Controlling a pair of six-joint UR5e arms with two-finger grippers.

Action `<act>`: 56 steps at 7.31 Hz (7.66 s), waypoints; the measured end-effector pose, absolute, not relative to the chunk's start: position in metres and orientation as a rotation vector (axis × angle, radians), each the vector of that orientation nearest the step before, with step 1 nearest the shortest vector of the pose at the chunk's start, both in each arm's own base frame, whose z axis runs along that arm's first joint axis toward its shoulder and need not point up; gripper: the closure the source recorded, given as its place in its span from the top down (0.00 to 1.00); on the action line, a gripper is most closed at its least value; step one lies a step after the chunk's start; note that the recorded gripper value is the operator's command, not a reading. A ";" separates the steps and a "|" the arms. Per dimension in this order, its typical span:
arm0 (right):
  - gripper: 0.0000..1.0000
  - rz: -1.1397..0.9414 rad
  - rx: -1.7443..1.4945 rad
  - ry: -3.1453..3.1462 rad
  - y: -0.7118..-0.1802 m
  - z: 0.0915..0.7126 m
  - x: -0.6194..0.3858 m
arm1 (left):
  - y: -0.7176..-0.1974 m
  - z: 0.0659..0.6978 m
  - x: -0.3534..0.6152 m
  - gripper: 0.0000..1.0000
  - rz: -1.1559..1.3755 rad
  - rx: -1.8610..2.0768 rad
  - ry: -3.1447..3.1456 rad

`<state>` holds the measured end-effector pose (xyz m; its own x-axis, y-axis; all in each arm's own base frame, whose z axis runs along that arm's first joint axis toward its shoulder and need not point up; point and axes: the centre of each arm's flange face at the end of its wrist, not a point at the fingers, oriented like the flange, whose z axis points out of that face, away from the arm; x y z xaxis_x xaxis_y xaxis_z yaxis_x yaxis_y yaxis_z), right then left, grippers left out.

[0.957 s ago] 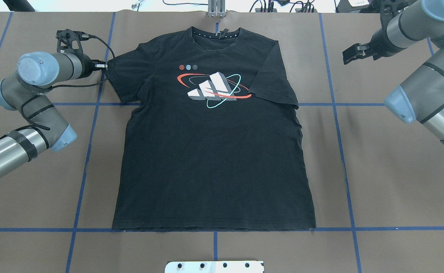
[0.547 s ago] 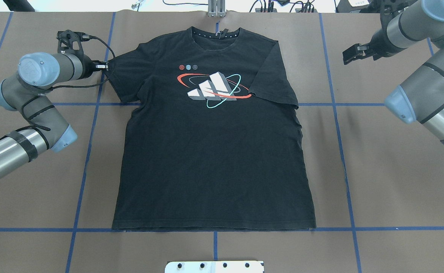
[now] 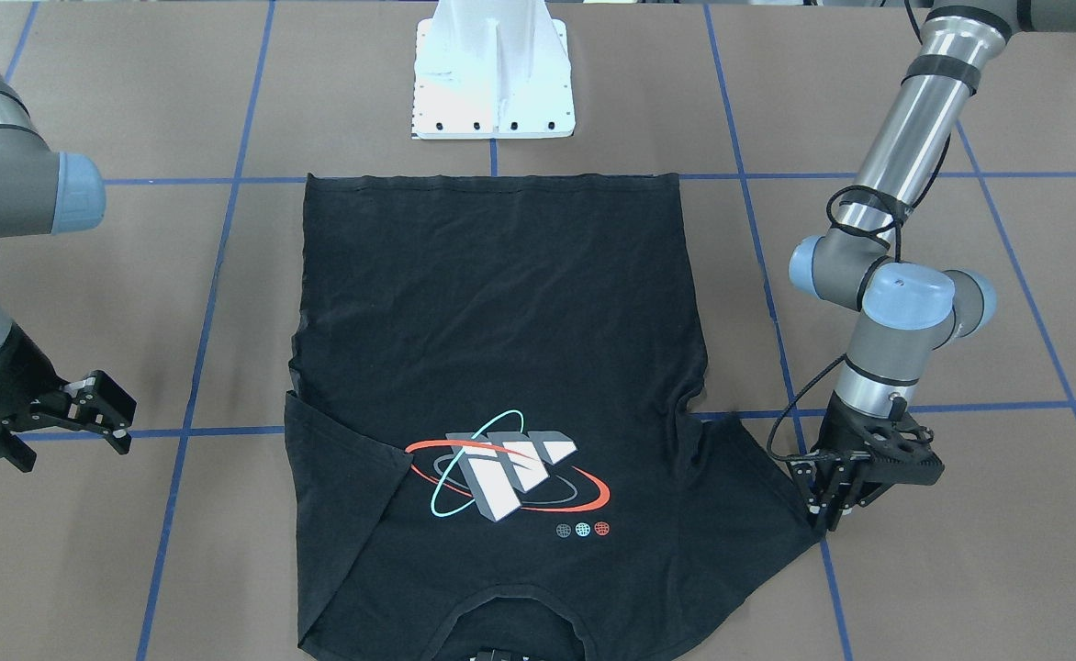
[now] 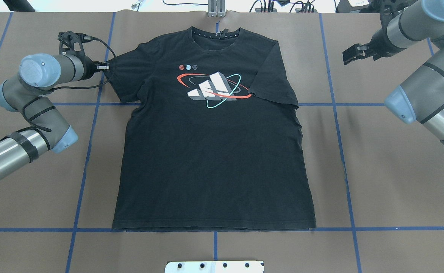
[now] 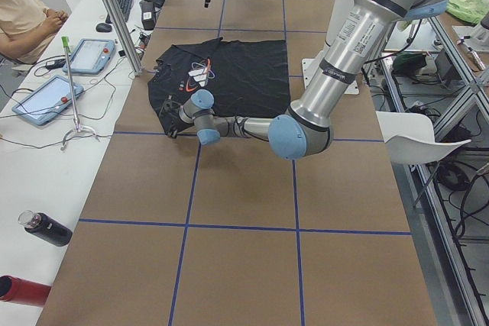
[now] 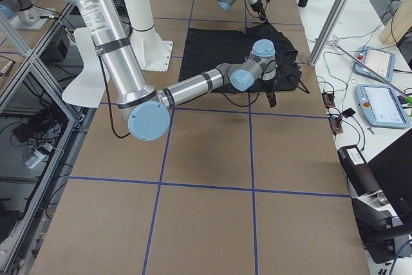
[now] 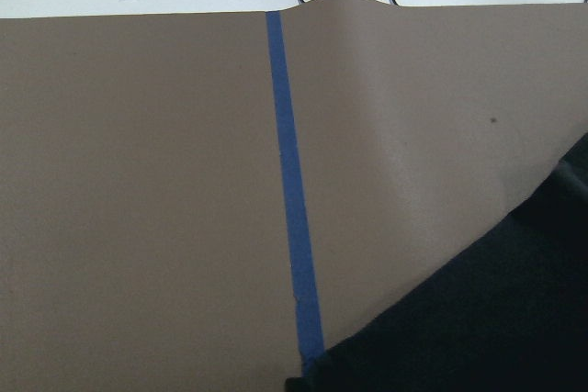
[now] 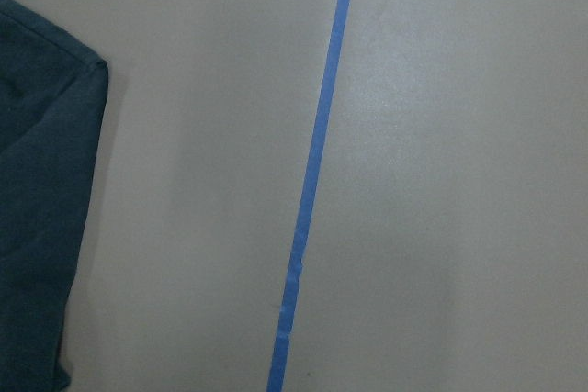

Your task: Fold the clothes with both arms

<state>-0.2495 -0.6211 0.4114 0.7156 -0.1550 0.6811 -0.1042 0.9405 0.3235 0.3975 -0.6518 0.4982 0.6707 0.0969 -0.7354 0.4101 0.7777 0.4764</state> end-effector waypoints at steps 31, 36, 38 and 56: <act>1.00 0.211 0.294 -0.879 -0.220 0.358 -0.366 | -0.199 0.376 0.454 0.64 -0.077 0.206 1.004; 1.00 0.215 0.302 -0.880 -0.220 0.357 -0.366 | -0.193 0.386 0.457 0.63 -0.068 0.193 0.985; 1.00 0.215 0.303 -0.880 -0.220 0.357 -0.366 | -0.194 0.391 0.455 0.61 -0.065 0.193 0.974; 0.55 0.191 0.425 -0.804 -0.172 0.398 -0.449 | -0.194 0.366 0.451 0.00 -0.078 0.191 1.029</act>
